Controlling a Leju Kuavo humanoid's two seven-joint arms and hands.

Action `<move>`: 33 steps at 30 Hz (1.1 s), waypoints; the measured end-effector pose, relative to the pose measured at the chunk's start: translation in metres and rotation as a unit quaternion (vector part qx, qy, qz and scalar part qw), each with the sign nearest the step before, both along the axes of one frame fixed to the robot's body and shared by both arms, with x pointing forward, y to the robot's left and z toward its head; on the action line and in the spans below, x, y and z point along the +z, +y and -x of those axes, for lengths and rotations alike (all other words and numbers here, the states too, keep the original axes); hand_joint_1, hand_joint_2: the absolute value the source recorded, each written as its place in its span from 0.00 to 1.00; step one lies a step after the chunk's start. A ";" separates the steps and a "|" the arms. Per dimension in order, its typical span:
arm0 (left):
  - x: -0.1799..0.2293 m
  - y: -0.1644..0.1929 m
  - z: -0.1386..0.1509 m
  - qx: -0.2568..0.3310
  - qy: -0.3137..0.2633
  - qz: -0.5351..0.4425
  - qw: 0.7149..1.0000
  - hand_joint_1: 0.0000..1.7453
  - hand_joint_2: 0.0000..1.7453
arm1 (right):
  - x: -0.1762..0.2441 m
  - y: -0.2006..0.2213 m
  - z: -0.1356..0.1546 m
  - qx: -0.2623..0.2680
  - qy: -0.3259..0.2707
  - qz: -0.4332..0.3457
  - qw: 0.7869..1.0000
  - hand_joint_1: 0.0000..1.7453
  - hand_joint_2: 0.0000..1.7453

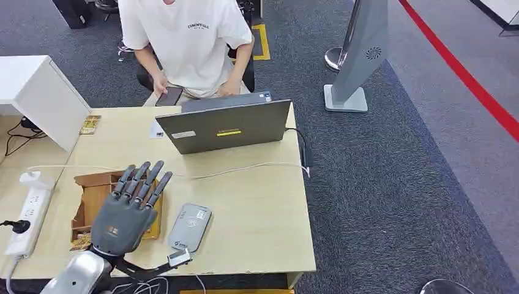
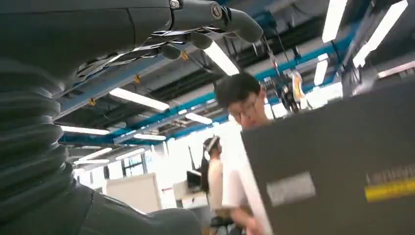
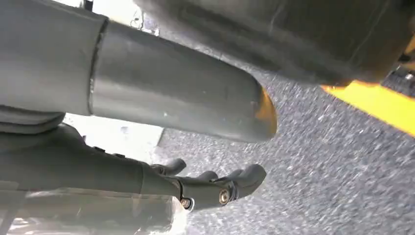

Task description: Pass the card to the sensor for recognition and then transmit it.

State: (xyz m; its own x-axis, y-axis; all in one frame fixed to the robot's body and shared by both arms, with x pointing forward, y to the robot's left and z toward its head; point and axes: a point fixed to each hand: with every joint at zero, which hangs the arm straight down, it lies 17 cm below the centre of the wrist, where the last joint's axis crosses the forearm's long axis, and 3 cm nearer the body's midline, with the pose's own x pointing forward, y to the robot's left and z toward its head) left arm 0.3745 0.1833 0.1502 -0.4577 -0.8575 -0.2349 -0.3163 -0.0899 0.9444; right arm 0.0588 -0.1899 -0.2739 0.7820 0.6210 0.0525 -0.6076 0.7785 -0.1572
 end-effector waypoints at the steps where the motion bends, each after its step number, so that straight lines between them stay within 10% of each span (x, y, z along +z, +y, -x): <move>1: -0.010 0.004 0.008 0.000 0.013 -0.005 1.000 0.00 1.00 | 0.000 -0.001 -0.001 0.000 -0.002 0.004 1.000 0.00 0.00; 33: -0.091 0.077 0.043 0.132 0.116 0.019 0.984 0.00 1.00 | 0.006 0.026 -0.022 0.028 -0.072 -0.036 0.996 0.00 0.00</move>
